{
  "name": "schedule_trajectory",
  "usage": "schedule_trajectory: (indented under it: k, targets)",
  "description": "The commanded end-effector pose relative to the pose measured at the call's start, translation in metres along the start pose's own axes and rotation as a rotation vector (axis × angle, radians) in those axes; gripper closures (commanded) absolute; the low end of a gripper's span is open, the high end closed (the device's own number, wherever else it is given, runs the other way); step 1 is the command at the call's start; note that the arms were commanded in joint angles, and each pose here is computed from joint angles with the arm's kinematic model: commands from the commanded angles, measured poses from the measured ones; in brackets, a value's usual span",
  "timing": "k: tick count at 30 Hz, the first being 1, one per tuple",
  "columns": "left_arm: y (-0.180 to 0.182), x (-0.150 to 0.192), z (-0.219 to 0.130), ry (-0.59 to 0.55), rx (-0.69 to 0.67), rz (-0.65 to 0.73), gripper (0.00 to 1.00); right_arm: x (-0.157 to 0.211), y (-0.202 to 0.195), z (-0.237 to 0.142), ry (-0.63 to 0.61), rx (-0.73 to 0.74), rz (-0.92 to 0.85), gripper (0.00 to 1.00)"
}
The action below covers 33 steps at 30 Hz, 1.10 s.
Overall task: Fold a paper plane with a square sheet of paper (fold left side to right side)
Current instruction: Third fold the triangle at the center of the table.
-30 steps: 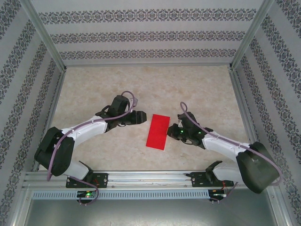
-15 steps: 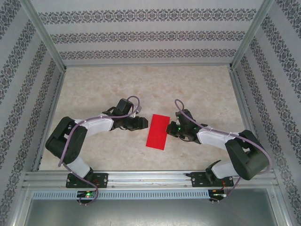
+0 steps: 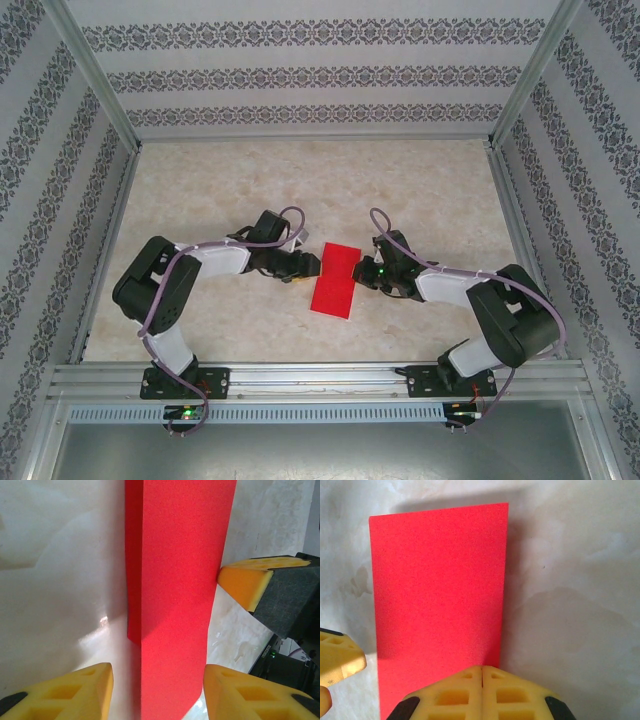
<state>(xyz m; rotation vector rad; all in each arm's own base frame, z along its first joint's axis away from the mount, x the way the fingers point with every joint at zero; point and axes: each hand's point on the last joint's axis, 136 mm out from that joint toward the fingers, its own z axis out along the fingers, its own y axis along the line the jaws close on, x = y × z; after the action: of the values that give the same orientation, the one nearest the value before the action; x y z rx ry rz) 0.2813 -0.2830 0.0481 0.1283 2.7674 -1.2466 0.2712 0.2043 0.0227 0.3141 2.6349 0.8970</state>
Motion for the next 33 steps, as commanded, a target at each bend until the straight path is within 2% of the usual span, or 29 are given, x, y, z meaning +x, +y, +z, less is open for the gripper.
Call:
schedule_trajectory:
  k: [1, 13, 24, 28, 33]
  targets:
    - [-0.004, 0.007, 0.006, 0.048, 0.011, 0.017, 0.50, -0.002, 0.000, 0.003, 0.001, -0.016, -0.003, 1.00]
    - [-0.007, 0.010, 0.020, 0.081, 0.012, 0.026, 0.55, 0.000, -0.001, 0.006, 0.012, -0.016, -0.001, 1.00]
    - [-0.011, 0.006, 0.015, 0.061, -0.004, 0.037, 0.71, -0.002, 0.000, 0.006, 0.014, -0.024, -0.014, 1.00]
    - [-0.013, 0.006, 0.013, 0.056, -0.004, 0.041, 0.79, -0.005, 0.003, 0.005, 0.013, -0.033, -0.029, 0.97]
    - [-0.015, 0.007, 0.009, 0.051, -0.004, 0.040, 0.87, -0.013, 0.012, -0.002, -0.008, -0.042, -0.085, 0.86]
